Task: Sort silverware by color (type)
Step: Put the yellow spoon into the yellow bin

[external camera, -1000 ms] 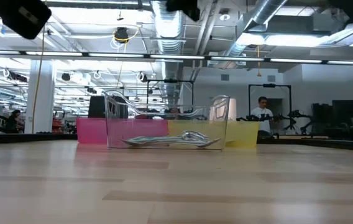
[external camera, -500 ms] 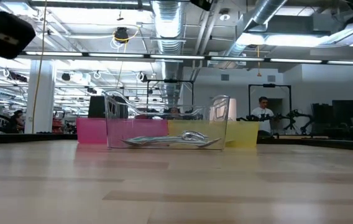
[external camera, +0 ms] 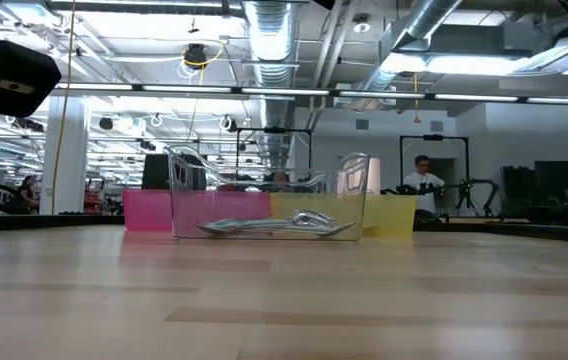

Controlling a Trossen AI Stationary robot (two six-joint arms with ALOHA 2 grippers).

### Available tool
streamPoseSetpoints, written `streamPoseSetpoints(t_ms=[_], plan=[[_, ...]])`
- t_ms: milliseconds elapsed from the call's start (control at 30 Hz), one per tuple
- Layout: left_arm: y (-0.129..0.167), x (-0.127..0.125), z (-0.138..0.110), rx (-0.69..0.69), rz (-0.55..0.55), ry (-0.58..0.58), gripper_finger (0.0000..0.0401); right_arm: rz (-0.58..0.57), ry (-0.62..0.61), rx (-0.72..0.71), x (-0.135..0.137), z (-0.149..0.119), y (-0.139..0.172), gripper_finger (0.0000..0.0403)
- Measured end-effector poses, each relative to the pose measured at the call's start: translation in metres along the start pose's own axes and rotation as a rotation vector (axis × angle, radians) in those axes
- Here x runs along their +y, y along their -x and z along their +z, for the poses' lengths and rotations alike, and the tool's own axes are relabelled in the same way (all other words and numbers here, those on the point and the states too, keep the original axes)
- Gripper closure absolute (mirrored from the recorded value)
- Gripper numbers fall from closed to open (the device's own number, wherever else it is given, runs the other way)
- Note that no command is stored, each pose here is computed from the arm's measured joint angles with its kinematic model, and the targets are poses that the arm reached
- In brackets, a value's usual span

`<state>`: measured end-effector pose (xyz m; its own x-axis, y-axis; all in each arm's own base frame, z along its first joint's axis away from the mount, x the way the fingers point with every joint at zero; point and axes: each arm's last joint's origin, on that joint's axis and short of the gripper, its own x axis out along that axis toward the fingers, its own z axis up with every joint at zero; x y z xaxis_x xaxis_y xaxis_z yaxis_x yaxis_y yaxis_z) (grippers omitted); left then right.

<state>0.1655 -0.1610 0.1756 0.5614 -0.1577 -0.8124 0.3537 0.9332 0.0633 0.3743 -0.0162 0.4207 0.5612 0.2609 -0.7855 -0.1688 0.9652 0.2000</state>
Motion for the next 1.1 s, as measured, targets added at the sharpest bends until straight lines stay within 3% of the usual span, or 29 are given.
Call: streamPoseSetpoints(t_ms=[233, 467, 1100], plan=[[-0.0008, -0.0011, 0.0000, -0.011, -0.007, 0.001, 0.0246, -0.076, 0.002, 0.007, -0.0025, -0.0002, 0.0000, 0.0316], [-0.0058, -0.0046, -0.0069, -0.049, -0.048, 0.060, 0.0246, -0.080, 0.002, 0.003, -0.0026, 0.0001, 0.0000, 0.0316], [-0.0061, -0.0041, -0.0075, -0.050, -0.038, 0.005, 0.0246, -0.079, 0.047, 0.001, -0.0020, 0.0007, -0.0004, 0.0316]])
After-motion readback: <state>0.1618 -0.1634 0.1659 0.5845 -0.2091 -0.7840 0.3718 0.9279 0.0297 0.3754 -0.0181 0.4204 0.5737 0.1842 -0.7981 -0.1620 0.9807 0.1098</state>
